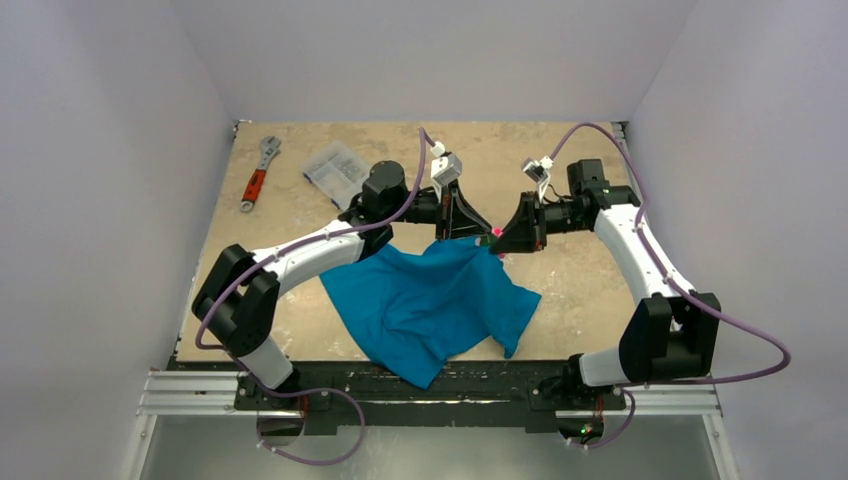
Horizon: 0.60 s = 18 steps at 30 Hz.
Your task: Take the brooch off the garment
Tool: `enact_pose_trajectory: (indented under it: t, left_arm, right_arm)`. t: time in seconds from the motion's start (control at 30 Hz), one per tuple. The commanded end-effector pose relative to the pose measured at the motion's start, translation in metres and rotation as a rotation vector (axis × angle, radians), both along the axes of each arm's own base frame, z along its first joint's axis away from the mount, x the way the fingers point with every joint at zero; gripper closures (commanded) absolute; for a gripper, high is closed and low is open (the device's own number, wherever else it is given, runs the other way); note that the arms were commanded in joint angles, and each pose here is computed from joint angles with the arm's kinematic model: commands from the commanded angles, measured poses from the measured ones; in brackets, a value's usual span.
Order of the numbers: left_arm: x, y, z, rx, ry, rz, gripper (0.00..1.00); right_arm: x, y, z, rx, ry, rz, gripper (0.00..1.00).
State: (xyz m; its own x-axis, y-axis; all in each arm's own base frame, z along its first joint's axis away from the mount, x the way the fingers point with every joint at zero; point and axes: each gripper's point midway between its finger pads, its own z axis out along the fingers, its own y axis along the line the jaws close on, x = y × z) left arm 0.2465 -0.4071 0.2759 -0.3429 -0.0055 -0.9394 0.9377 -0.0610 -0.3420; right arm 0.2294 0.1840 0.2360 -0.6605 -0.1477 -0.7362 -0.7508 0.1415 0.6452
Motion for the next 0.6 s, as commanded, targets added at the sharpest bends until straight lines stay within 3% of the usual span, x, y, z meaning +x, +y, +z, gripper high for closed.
enact_pose_trajectory:
  t: [0.0, 0.17, 0.27, 0.43, 0.57]
  left_arm:
    - [-0.011, 0.004, 0.017, -0.025, -0.087, -0.040, 1.00]
    - [-0.008, 0.003, 0.016, -0.020, -0.089, -0.028, 1.00]
    - [-0.008, 0.003, 0.015, -0.019, -0.088, -0.032, 1.00]
    - [-0.007, 0.001, 0.014, -0.019, -0.075, -0.035, 1.00]
    - [-0.006, 0.000, 0.016, -0.022, -0.067, -0.032, 1.00]
  right_arm:
    - [0.001, 0.003, 0.020, 0.043, -0.051, 0.027, 0.78]
    - [0.001, -0.005, 0.014, 0.033, -0.022, 0.022, 0.61]
    - [0.001, -0.013, 0.011, 0.031, -0.012, 0.016, 0.59]
    - [-0.001, -0.017, 0.003, 0.014, -0.010, 0.026, 0.68]
    - [0.000, -0.017, 0.003, 0.016, -0.007, 0.025, 0.56]
